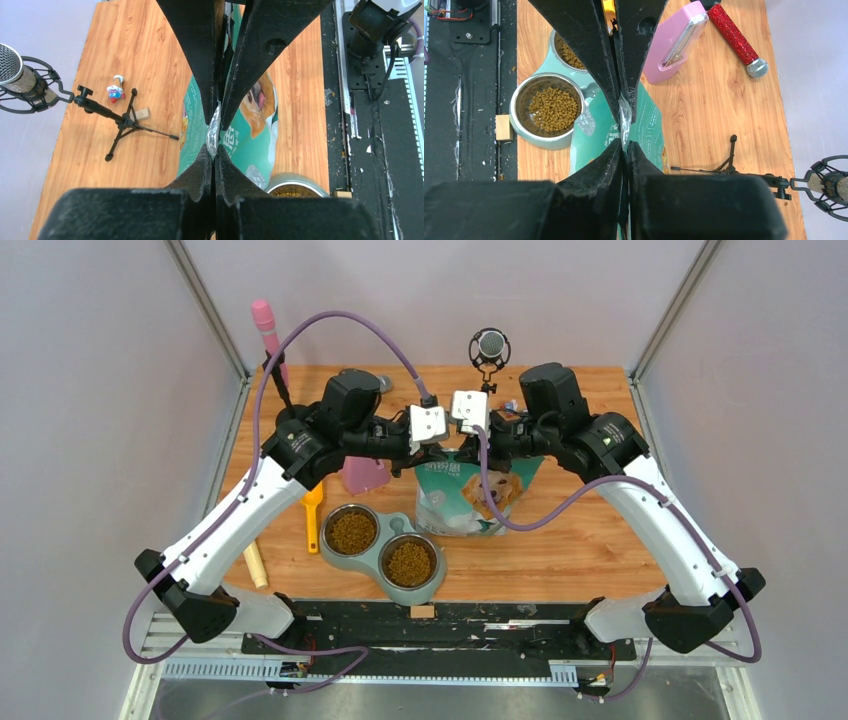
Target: Serve the pet food
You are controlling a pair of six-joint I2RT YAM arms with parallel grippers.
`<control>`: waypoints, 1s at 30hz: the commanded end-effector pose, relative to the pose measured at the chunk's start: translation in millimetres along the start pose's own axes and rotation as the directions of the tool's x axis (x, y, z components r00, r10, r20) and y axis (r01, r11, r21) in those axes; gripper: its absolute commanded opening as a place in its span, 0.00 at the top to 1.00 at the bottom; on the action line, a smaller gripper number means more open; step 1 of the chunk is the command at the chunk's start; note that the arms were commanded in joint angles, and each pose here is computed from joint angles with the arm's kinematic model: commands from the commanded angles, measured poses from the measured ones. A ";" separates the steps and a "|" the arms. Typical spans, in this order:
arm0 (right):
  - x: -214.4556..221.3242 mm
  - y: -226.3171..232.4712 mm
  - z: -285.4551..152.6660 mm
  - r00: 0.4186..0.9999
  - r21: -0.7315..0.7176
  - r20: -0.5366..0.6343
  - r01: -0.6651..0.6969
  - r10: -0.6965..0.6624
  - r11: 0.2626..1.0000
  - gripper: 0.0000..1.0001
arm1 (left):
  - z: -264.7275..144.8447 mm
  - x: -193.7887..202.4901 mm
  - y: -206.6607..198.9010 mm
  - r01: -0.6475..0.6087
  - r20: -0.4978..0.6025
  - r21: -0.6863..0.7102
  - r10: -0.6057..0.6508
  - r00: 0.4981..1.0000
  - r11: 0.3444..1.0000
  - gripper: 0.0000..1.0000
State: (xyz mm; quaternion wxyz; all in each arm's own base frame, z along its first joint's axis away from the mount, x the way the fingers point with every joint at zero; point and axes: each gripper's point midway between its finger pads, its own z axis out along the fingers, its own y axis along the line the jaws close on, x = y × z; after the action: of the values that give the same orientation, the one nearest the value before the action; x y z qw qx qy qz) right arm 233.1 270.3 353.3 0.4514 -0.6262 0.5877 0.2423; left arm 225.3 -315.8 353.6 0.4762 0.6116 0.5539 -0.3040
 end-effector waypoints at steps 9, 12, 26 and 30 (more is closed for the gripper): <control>-21.9 -2.3 -3.0 0.998 -0.016 0.063 0.021 -0.020 1.000 0.81 | -12.2 -15.3 8.5 -0.043 0.009 -0.059 0.044 0.999 0.997 0.65; -23.2 -4.6 1.2 0.998 -0.024 0.066 0.022 -0.020 0.999 0.80 | -14.8 -10.6 9.7 -0.067 -0.019 -0.067 0.065 0.998 0.996 0.65; -30.0 -0.2 21.2 0.995 -0.086 0.082 0.055 -0.048 0.995 0.79 | -22.2 -14.3 6.8 -0.048 -0.023 -0.071 0.047 0.999 0.996 1.00; -25.6 -4.8 29.5 0.997 -0.079 0.058 0.051 -0.046 0.996 0.78 | -24.3 -24.3 3.9 -0.036 0.013 -0.062 0.037 0.999 0.997 1.00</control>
State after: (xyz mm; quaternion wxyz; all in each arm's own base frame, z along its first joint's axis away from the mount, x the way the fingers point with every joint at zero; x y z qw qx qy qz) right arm 237.1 289.2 358.3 0.4419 -0.6380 0.5689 0.2720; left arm 230.1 -299.0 346.9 0.4641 0.6087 0.5835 -0.2713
